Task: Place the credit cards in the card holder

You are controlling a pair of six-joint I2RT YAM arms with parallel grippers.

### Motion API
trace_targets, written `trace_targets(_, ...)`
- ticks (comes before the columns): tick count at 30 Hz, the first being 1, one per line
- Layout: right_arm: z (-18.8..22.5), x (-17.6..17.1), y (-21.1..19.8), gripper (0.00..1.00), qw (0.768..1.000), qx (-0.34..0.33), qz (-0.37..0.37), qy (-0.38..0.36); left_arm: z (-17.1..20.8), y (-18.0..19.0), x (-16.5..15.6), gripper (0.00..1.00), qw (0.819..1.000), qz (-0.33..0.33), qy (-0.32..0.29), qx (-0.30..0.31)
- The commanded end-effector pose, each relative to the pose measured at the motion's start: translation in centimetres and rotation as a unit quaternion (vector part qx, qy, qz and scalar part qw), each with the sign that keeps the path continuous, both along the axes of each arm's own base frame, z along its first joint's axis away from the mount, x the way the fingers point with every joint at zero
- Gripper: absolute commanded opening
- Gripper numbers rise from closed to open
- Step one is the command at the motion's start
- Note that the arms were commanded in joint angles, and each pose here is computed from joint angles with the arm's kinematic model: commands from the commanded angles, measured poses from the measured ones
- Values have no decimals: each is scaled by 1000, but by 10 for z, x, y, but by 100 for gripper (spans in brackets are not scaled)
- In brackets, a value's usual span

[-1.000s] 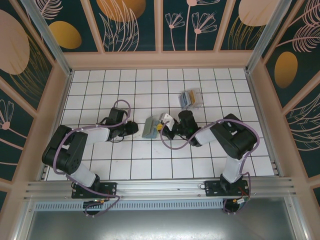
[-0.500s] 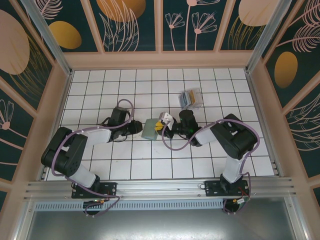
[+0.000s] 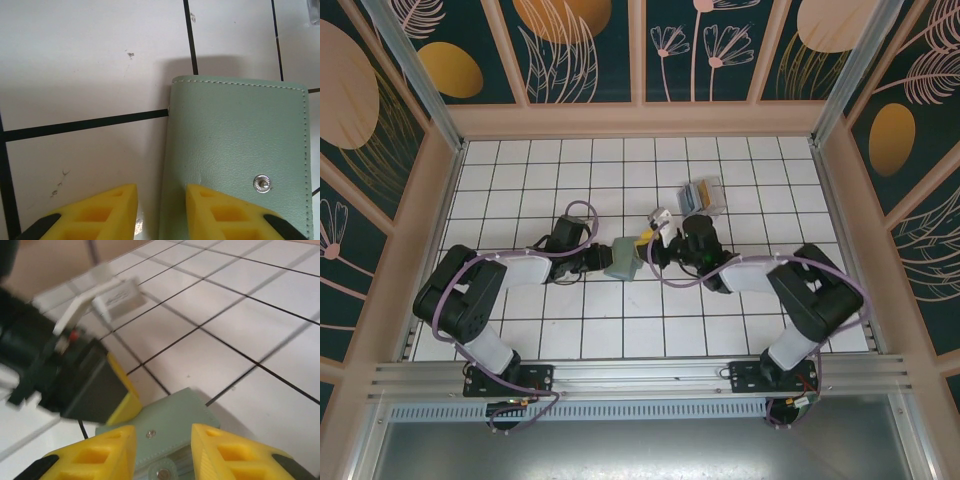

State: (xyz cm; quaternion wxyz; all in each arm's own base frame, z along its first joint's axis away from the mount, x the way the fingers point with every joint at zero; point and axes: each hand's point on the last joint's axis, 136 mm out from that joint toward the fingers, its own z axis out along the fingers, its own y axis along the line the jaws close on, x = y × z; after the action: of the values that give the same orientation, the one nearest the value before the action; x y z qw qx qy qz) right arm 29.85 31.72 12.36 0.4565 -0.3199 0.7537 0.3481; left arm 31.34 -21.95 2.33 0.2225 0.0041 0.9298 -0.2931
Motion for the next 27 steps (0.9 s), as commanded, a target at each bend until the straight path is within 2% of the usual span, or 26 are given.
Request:
trace_targets(1,-6,5,-16,35,979,28,-136,147,5,-4,5,34,1000,-2,-10,0)
trace_targets(3,-22,-1,-25,35,959,23,-183,216,7,-4,5,34,1000,-4,-13,4)
trace_targets(4,-39,-4,-35,35,936,14,-225,270,7,-3,6,34,1000,-4,-14,9)
trace_targets(5,-56,-5,-48,35,900,4,-276,337,8,-1,7,35,1000,-3,-15,15)
trace_targets(6,-65,-11,-48,34,880,-4,-282,383,7,0,7,35,1000,-2,-14,20)
trace_targets(8,-69,-30,-35,34,863,-12,-270,426,7,1,7,36,1000,-5,-11,26)
trace_targets(11,-63,-40,-24,36,883,-63,-256,389,3,1,7,36,999,-6,-4,32)
trace_targets(14,-72,-30,-26,38,922,-161,-223,274,0,4,8,35,999,3,-3,37)
trace_targets(17,-84,-17,-32,39,932,-234,-195,197,0,3,8,35,999,3,-1,34)
trace_targets(21,-79,0,-21,41,939,-245,-184,158,2,2,7,35,999,0,-1,32)
trace_targets(27,-82,-2,6,46,952,-227,-133,156,3,0,8,35,1000,3,0,25)
